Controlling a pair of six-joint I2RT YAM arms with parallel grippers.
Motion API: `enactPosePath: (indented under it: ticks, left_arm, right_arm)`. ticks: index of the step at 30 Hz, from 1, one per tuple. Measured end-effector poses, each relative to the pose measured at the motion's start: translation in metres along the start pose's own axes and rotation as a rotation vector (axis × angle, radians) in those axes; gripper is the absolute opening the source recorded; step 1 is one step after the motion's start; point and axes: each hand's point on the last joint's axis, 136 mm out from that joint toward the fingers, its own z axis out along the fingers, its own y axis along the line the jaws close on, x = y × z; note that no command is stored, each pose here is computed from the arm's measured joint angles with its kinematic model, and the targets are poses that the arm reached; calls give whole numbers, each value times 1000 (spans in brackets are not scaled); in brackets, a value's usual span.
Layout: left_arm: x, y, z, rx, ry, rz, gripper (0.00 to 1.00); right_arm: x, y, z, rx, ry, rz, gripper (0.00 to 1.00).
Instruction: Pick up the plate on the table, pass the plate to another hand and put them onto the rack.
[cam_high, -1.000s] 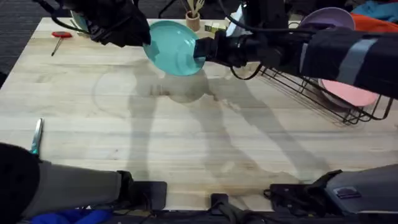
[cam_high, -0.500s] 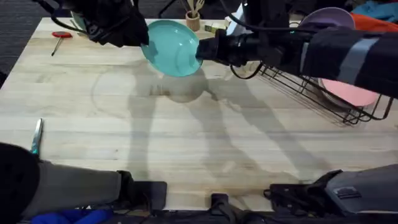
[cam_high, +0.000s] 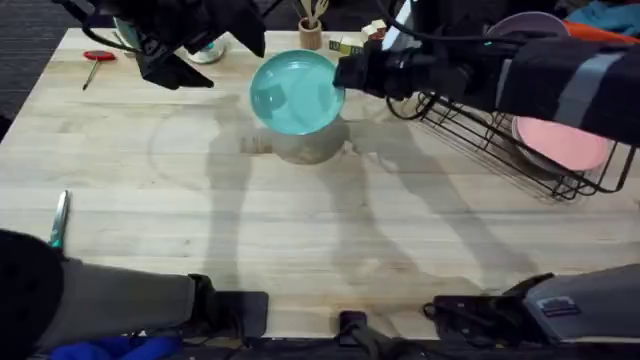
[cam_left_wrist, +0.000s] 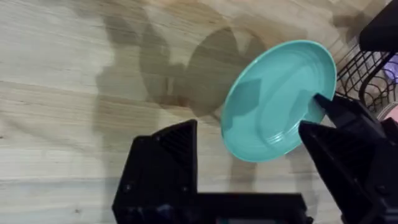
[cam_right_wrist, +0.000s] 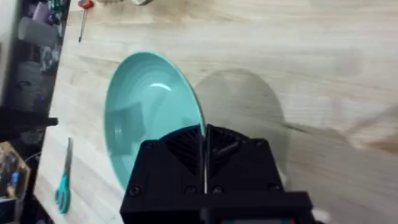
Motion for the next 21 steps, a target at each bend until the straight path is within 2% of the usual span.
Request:
enactPosePath:
  ticks: [8, 14, 21]
  left_arm:
    - [3, 2, 0, -5, 12, -8, 994]
    - [-1, 12, -6, -14, -3, -36, 993]
    - [-4, 14, -38, 1, -95, -42, 993]
  right_arm:
    - [-14, -6, -12, 10, -38, -118, 30]
    - [-50, 4, -57, 23, -173, -257, 30]
    - [-89, -9, -116, 125, -329, -351, 30]
